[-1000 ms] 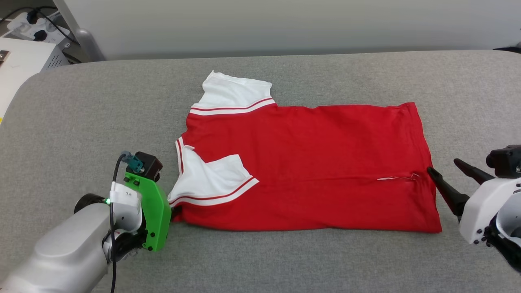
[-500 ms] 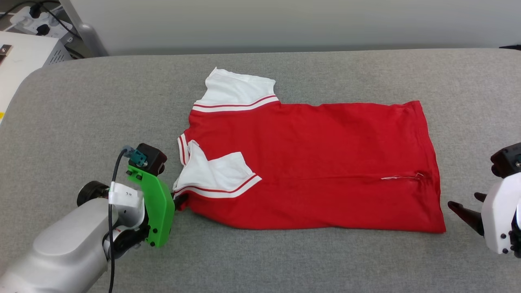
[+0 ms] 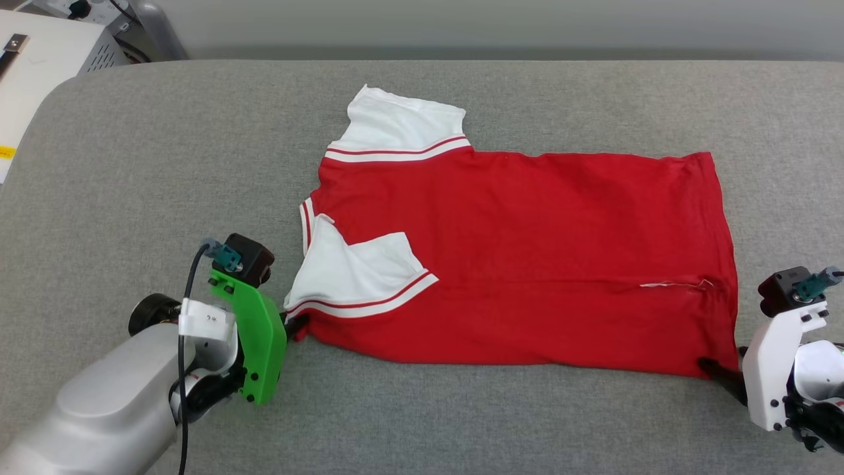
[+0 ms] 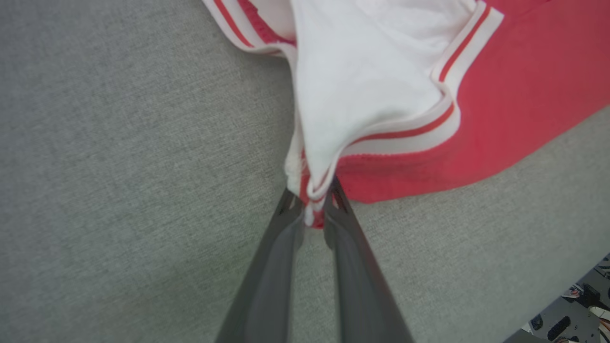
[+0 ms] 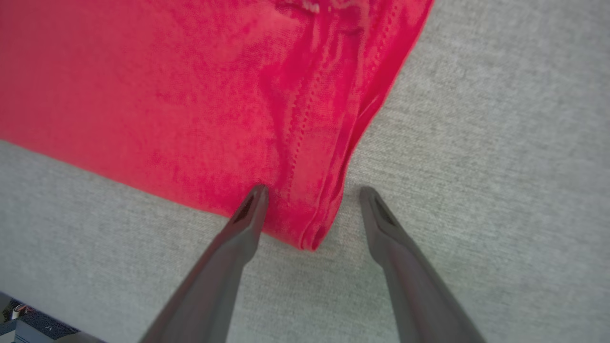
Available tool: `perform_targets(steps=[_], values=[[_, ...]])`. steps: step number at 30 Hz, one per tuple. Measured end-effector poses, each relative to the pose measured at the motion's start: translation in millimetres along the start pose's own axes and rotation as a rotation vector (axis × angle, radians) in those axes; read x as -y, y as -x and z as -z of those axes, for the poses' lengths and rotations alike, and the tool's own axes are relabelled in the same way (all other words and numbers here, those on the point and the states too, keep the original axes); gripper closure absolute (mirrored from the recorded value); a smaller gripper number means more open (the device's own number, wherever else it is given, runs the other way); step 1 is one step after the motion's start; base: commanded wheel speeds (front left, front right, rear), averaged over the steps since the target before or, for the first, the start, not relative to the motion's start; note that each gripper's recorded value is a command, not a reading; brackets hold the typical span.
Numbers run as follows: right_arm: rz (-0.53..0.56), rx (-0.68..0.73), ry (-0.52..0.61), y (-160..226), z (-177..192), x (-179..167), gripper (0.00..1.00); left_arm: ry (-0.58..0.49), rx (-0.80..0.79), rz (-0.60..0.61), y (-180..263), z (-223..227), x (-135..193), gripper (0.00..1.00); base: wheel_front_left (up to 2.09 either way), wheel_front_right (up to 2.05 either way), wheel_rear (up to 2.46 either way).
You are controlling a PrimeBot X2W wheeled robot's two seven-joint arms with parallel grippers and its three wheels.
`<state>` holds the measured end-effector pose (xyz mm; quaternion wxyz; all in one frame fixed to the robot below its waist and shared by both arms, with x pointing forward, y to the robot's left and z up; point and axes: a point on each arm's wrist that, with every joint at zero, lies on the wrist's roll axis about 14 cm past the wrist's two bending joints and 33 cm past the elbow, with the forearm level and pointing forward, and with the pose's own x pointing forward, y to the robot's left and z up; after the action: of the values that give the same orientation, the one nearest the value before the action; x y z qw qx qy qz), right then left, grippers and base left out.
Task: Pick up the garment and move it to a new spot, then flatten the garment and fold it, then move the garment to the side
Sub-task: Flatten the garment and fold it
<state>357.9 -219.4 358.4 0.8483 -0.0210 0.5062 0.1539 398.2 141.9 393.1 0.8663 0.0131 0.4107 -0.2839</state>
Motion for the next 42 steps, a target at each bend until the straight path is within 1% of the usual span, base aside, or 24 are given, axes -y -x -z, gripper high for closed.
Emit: perform_targets(steps=[2, 3, 4, 5, 10, 17, 25, 32, 34, 38, 42], values=[[-0.001, 0.010, -0.004, -3.3, -0.4, 0.0, 0.00, 0.007, -0.001, -0.002, 0.2, 3.5, -1.0, 1.00, 0.00, 0.00, 0.00], [-0.003, 0.020, -0.006, -3.9, -1.4, -0.6, 0.34, 0.010, -0.006, -0.004, 0.4, 6.5, -1.2, 1.00, 0.00, 0.00, 0.00], [-0.006, 0.040, -0.012, -3.8, -3.5, -1.0, 0.98, 0.013, -0.008, -0.005, 0.9, 9.2, -1.1, 1.00, 0.00, 0.00, 0.00], [-0.009, 0.057, -0.019, -3.5, -4.8, -1.7, 1.00, 0.019, -0.008, -0.008, 1.4, 11.4, -1.1, 1.00, 0.00, 0.00, 0.00], [-0.017, 0.143, -0.033, 3.3, -13.2, -5.2, 1.00, 0.036, -0.002, -0.017, 6.8, 21.3, 0.4, 1.00, 0.00, 0.00, 0.00], [-0.023, 0.272, -0.023, 29.1, -29.2, -6.5, 1.00, 0.023, 0.048, -0.021, 21.0, 18.6, 6.9, 1.00, 0.00, 0.00, 0.00], [-0.035, 0.323, -0.025, 53.6, -20.3, -11.1, 1.00, 0.008, 0.073, -0.018, 39.8, 24.2, 19.5, 1.00, 0.00, 0.00, 0.00], [-0.026, 0.309, -0.053, 60.1, -5.2, -8.3, 1.00, 0.030, 0.059, -0.007, 43.9, 38.6, 29.3, 1.00, 0.00, 0.00, 0.00], [-0.025, 0.302, -0.065, 59.3, -3.9, -7.9, 1.00, 0.058, 0.050, 0.002, 42.2, 42.2, 31.7, 1.00, 0.00, 0.00, 0.00], [-0.027, 0.277, -0.092, 52.1, 1.0, -8.9, 1.00, 0.083, 0.023, -0.008, 36.9, 49.8, 26.5, 1.00, 0.00, 0.00, 0.00], [-0.014, 0.225, -0.129, 39.7, 15.3, -6.2, 1.00, 0.116, -0.010, -0.020, 28.6, 59.9, 20.3, 1.00, 0.00, 0.00, 0.00]])
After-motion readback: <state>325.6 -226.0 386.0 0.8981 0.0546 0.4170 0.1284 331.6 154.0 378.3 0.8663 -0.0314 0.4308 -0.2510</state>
